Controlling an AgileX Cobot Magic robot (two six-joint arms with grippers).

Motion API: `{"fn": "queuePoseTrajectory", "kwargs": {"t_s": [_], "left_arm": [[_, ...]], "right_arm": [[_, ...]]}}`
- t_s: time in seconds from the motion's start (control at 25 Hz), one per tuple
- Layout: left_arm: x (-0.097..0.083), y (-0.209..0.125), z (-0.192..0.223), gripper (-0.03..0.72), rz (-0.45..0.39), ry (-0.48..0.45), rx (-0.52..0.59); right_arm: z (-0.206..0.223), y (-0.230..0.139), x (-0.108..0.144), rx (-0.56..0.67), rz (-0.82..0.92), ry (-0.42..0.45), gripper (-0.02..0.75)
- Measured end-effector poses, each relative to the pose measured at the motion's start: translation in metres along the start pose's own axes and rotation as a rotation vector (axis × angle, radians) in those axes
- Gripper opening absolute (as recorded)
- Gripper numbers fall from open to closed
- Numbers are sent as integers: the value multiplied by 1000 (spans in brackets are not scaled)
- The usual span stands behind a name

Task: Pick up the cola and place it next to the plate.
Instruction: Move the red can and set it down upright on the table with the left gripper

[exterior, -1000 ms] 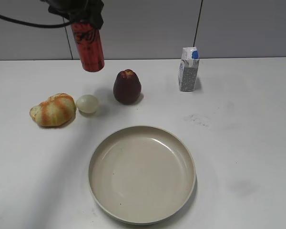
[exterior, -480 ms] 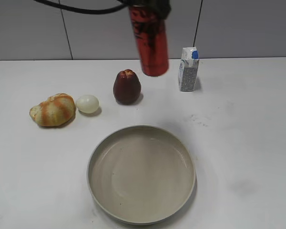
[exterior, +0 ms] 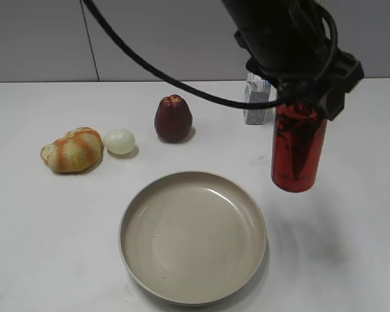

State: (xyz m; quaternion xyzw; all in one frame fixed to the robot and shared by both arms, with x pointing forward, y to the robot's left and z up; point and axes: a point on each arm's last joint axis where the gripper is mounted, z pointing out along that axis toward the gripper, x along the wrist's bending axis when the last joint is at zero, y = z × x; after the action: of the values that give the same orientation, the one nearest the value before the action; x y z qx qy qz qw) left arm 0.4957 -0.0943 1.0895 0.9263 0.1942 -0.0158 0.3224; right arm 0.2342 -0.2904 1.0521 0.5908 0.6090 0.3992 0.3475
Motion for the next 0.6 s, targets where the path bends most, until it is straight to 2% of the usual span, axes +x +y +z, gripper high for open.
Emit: {"fn": "queuePoseTrajectory", "kwargs": {"t_s": [0.2,0.4,0.6], "left_arm": [[-6,-8,37,512,5,-24,61],[1,-19,64,512,9,-2,117],[7,-23,81,512,9,15,117]], "right_arm": [[0,0,0,0,0,0,533],[0,0,0,0,0,0,533],[0,0,0,0,0,0,533]]}}
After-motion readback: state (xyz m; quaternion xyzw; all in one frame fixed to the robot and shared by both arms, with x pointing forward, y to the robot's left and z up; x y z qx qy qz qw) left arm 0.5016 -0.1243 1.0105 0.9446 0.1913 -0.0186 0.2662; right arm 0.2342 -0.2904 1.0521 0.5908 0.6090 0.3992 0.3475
